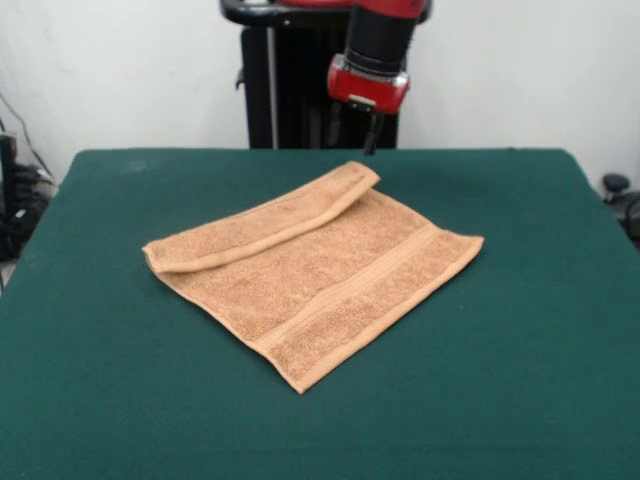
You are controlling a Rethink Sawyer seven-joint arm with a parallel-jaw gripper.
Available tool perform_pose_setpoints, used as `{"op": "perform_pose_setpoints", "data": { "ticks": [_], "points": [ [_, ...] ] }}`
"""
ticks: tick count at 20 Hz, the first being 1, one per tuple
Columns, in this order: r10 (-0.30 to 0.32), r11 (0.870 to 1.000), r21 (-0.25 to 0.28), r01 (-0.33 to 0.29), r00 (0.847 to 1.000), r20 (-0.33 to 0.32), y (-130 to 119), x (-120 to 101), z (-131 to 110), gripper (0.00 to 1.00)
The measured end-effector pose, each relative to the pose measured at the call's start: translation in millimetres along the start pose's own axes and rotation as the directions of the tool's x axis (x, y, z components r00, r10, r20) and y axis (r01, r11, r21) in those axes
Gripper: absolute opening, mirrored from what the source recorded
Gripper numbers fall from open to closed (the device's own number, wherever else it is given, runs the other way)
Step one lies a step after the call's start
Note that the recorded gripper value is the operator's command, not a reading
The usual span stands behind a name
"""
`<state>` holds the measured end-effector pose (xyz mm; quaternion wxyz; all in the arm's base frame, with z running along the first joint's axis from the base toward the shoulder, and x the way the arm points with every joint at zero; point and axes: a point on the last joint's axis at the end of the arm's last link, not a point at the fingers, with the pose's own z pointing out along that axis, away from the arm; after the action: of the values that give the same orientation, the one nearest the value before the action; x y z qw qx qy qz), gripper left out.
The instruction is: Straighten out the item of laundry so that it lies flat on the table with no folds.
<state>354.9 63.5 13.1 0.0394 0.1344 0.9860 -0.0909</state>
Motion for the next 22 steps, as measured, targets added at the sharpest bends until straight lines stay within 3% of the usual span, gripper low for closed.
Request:
{"op": "perform_pose_setpoints", "data": {
  "ticks": [10, 22],
  "points": [
    [-0.083, 0.996, -0.038, 0.083, 0.997, -0.006, -28, 7, -4, 1.0],
    [-0.164, 0.985, -0.046, 0.164, 0.986, 0.0, 0, 22, -7, 1.0]
  ]
}}
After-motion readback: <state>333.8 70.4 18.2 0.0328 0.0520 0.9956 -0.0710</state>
